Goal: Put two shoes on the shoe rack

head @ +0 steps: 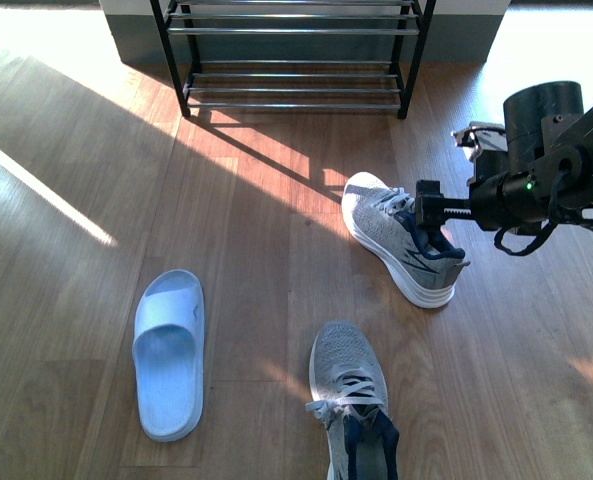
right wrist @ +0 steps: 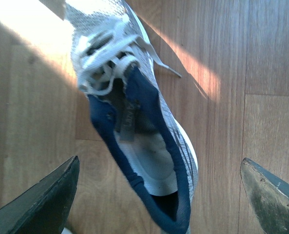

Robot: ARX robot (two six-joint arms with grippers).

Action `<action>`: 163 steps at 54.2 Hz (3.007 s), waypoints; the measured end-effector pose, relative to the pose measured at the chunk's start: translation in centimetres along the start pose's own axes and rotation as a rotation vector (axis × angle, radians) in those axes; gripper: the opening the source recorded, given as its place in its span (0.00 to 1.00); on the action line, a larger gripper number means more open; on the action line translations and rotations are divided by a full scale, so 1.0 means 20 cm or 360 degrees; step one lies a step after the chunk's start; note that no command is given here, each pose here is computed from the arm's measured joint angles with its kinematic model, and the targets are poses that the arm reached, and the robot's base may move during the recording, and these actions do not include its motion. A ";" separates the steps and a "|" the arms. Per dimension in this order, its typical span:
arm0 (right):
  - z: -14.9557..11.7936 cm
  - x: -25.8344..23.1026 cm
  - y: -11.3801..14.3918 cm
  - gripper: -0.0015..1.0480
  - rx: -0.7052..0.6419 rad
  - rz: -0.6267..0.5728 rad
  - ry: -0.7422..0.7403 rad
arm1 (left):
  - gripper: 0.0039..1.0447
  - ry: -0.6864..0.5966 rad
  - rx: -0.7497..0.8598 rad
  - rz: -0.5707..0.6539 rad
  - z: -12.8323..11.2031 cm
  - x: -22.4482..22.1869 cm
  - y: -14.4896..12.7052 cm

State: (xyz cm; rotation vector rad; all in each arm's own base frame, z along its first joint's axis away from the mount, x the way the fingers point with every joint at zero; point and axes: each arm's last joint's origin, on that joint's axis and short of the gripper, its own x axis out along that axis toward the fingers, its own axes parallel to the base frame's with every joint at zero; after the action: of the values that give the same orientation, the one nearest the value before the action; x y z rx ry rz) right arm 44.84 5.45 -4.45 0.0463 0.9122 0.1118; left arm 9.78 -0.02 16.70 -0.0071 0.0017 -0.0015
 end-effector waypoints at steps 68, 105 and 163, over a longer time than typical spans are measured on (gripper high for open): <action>-0.11 0.43 -0.08 0.01 -0.0098 0.0054 0.0050 | 0.91 0.0000 0.0000 0.0000 0.00 0.00 0.00; 0.14 -0.82 -0.16 0.01 0.0344 0.0070 -0.0605 | 0.91 0.0000 0.0000 0.0000 0.00 0.00 0.00; -0.08 -1.69 -0.15 0.01 0.0283 0.0265 -0.0942 | 0.91 0.0000 0.0000 0.0000 0.00 0.00 0.00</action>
State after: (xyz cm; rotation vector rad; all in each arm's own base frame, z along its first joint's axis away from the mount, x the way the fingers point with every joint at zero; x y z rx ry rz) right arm 23.40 -1.47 20.85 0.3052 0.3232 0.1604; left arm 9.78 -0.02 16.70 -0.0071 0.0017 -0.0015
